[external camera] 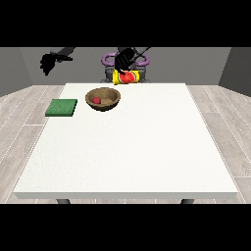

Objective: Pick the cup and pour the ball into the bowl, then pick the bowl and place it on the pad

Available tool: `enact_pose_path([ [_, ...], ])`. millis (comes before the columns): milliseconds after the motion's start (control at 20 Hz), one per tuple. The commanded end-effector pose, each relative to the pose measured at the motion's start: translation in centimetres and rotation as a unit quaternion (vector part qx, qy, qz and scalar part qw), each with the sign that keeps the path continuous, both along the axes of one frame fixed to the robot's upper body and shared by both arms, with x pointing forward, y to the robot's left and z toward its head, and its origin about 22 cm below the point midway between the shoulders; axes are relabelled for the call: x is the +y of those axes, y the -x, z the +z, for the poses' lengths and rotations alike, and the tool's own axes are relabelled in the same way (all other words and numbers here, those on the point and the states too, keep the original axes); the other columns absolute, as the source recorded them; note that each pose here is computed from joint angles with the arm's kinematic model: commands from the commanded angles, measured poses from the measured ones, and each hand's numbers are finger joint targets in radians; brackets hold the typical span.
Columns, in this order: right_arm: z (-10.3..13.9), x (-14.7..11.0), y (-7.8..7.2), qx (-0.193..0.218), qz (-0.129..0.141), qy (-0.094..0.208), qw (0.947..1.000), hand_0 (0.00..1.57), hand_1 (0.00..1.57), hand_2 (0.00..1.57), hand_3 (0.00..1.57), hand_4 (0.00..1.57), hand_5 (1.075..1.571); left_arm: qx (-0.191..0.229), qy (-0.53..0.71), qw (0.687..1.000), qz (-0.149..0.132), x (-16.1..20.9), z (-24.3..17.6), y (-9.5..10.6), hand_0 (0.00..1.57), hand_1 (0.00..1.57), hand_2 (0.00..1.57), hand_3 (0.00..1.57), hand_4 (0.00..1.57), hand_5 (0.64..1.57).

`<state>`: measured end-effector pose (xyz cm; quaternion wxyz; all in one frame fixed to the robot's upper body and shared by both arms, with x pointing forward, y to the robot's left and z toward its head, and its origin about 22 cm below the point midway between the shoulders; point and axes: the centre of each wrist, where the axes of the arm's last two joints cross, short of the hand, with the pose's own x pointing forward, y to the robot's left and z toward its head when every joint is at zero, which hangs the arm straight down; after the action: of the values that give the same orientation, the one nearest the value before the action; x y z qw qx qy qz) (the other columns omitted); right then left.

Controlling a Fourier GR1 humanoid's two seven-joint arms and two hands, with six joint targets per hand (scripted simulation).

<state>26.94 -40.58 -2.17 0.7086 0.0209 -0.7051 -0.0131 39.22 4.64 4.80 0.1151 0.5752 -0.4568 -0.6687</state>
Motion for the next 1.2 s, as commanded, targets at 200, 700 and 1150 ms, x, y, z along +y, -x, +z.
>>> enact_pose_path([
  [200,-1.9,-0.4,2.7,0.027,-0.034,-0.008,0.999,0.0,0.0,0.0,0.0,0.1,1.565,0.055,0.455,0.878,0.135,5.5,-0.2,-0.3,1.17,1.17,1.44,1.27,1.46,1.17],
  [700,-1.2,8.2,-2.2,-0.027,0.001,-0.024,0.9994,0.0,0.0,0.0,0.0,0.3,1.571,0.125,0.798,0.582,0.094,9.2,-2.4,3.7,0.0,0.0,0.0,0.0,0.0,1.56],
  [1150,-4.4,14.2,-1.7,0.011,-0.069,-0.038,0.9968,0.0,0.0,0.0,0.0,0.32,1.569,0.214,0.825,0.522,-0.014,13.9,-5.9,7.0,0.0,0.0,0.0,0.0,0.0,1.563],
])
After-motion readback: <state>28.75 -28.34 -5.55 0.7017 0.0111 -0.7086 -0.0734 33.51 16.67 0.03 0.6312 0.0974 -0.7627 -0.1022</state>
